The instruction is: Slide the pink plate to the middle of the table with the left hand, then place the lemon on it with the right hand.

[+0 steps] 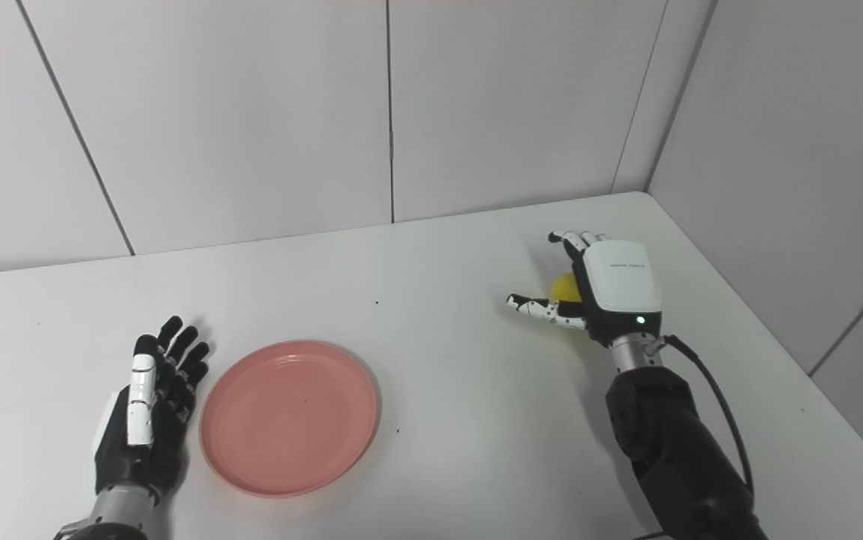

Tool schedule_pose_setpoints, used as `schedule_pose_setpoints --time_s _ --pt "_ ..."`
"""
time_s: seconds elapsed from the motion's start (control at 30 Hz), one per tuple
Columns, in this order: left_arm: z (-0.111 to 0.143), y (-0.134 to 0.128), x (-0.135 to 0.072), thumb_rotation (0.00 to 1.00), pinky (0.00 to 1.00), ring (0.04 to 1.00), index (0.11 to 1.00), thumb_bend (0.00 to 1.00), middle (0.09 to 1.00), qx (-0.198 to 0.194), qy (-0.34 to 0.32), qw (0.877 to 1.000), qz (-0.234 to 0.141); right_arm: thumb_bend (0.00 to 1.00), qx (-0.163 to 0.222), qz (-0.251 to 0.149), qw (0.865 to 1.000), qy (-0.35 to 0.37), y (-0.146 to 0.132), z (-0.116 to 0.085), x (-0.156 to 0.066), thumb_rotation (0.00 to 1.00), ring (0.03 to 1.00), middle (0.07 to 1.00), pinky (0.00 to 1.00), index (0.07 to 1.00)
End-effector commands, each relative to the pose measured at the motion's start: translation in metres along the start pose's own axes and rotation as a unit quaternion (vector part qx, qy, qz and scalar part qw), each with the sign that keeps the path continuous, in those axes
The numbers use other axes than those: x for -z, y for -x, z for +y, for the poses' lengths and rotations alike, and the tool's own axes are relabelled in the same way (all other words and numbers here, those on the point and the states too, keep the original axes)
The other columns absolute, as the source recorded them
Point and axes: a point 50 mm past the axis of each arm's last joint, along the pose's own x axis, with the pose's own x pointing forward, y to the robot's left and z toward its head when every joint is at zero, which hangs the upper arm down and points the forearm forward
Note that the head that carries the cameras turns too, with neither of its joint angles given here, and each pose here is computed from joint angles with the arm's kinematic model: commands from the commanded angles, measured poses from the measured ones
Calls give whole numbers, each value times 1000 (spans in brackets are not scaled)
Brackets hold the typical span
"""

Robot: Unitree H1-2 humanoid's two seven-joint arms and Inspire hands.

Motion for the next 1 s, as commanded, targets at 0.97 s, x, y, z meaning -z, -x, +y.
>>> schedule_pose_setpoints --time_s 0.97 --pt "3 8 17 906 1000 933 927 605 955 -5 11 998 54 800 3 32 999 11 -16 -4 17 807 692 736 628 723"
